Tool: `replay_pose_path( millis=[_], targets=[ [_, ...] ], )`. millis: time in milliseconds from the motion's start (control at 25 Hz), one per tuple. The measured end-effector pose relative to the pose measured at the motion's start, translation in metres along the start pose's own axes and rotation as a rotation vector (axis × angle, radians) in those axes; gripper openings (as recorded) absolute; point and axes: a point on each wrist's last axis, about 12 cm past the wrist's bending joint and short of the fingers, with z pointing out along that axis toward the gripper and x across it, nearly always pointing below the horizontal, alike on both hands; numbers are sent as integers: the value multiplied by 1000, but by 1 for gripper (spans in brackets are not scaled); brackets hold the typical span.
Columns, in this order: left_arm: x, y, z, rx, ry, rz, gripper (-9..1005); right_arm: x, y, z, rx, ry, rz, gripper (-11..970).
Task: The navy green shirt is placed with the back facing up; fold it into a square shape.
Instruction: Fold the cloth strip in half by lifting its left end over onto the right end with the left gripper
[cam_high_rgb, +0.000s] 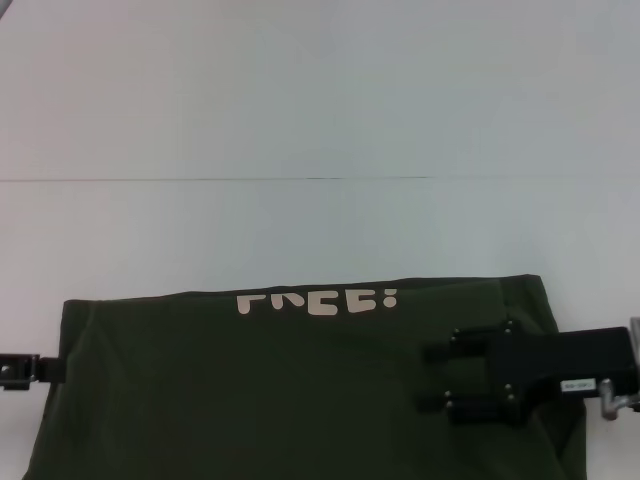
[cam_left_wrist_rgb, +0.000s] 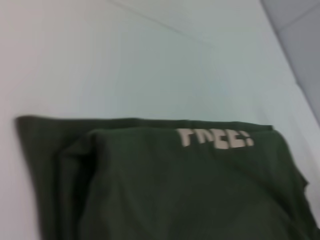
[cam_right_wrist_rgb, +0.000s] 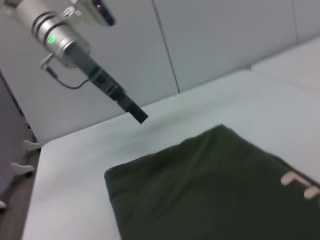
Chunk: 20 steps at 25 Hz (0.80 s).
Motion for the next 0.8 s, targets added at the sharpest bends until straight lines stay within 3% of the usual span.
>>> replay_pose_path(
  millis=[160, 200, 440, 680, 800],
  targets=[
    [-3, -8, 3, 67, -13, 123, 806, 18, 5, 15, 49, -130, -200, 683],
    [-3, -9, 5, 72, -13, 140, 819, 18, 5, 15, 49, -130, -200, 688],
    [-19, -15, 24, 70, 75, 88, 896, 38, 14, 19, 174, -268, -436, 721],
    [-22, -26, 40, 94, 154, 208, 896, 42, 8, 28, 166, -165, -476, 925],
    [-24, -24, 45, 59, 166, 199, 897, 40, 6, 32, 137, -112, -503, 925]
  ],
)
